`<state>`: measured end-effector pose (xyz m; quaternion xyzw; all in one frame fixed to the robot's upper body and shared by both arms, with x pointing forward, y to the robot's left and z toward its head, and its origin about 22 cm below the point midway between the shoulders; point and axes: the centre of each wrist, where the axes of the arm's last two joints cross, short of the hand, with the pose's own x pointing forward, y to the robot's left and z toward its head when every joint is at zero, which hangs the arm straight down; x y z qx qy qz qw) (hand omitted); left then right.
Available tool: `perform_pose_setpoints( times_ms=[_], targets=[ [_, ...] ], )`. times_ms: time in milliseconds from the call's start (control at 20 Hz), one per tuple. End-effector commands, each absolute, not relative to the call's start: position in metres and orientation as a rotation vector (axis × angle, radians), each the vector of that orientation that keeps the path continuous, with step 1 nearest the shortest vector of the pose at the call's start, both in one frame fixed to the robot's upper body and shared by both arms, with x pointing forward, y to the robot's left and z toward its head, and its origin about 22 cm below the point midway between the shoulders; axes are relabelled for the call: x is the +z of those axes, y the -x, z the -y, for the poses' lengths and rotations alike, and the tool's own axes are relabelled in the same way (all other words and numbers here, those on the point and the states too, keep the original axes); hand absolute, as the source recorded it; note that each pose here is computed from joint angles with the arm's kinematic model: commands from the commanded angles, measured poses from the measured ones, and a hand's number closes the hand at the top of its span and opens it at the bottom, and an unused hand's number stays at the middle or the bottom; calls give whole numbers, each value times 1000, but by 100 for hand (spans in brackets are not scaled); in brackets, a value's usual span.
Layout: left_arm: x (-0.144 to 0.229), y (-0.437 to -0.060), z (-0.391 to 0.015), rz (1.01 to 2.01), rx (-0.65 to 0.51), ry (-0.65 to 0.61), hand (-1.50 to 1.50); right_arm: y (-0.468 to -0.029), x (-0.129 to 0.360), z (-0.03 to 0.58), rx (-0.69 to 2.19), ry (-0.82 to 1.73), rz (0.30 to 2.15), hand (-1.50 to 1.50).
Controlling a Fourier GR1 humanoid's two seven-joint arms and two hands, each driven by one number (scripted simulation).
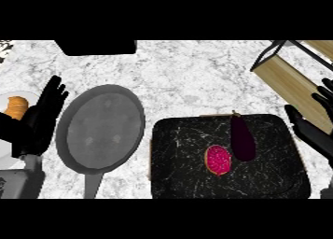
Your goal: Pick the cupcake from the tray and place it in the tiered shelf
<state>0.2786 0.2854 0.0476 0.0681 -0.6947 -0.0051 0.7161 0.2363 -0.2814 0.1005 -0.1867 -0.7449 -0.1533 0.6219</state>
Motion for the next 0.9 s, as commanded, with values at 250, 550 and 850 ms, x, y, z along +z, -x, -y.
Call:
perform_pose_setpoints(
  times_ms=[250,550,850],
  targets=[
    [67,-292,-280,1519,-36,-108,0,-166,163,264,-44,364,1600,-150],
    [75,-297,-280,1535,-64,-90,0,-167,167,263,425,632,1246,-150],
    [75,-301,-265,1539,-73,-64,0,-167,197,247,665,917,1001,-150]
  ],
)
